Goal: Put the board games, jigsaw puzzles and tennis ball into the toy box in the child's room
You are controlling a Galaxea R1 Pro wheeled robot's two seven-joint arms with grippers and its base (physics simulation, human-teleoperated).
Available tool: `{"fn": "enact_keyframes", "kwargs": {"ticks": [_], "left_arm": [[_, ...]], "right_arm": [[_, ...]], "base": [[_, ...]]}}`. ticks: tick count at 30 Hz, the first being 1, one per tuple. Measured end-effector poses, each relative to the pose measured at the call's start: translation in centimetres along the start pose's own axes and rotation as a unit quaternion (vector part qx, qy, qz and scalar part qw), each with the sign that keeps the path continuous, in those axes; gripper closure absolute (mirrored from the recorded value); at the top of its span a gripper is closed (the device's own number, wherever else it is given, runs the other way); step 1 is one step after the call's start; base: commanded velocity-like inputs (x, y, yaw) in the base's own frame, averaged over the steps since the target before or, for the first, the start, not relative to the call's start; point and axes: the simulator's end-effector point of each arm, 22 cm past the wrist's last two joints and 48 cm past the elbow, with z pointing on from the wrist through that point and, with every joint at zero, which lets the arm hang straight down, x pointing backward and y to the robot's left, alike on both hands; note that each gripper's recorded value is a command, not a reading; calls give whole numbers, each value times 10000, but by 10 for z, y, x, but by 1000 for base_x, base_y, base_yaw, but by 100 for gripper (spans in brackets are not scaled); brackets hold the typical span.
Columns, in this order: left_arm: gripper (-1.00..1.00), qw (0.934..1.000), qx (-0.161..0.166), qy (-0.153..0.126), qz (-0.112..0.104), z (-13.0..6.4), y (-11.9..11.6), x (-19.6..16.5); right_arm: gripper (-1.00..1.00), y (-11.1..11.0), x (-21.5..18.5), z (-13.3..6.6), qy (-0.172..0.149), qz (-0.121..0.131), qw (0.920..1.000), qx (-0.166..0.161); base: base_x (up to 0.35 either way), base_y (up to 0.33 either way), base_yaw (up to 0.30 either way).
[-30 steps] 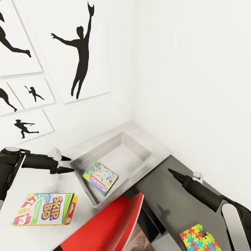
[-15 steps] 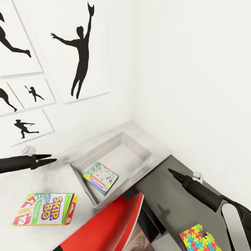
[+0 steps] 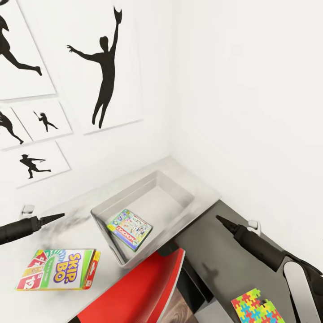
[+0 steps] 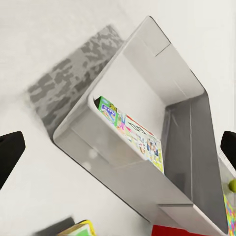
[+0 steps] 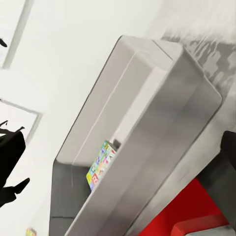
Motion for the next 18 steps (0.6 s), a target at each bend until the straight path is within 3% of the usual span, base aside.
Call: {"fn": "enact_keyframes", "kwargs": {"ticks": [8,18], "left_arm": [[-100,10000,24,-55,27,-3,-4,-4],[-100,9999,51,-110,81,-6,-10,-9]], "right_arm": [[-100,6,-3,0,-55,-75,10000,-32],[-100,13,-6,-2,-102,-118,9998,-86]], "base": [[-123,0,0],[-14,0,0]]}}
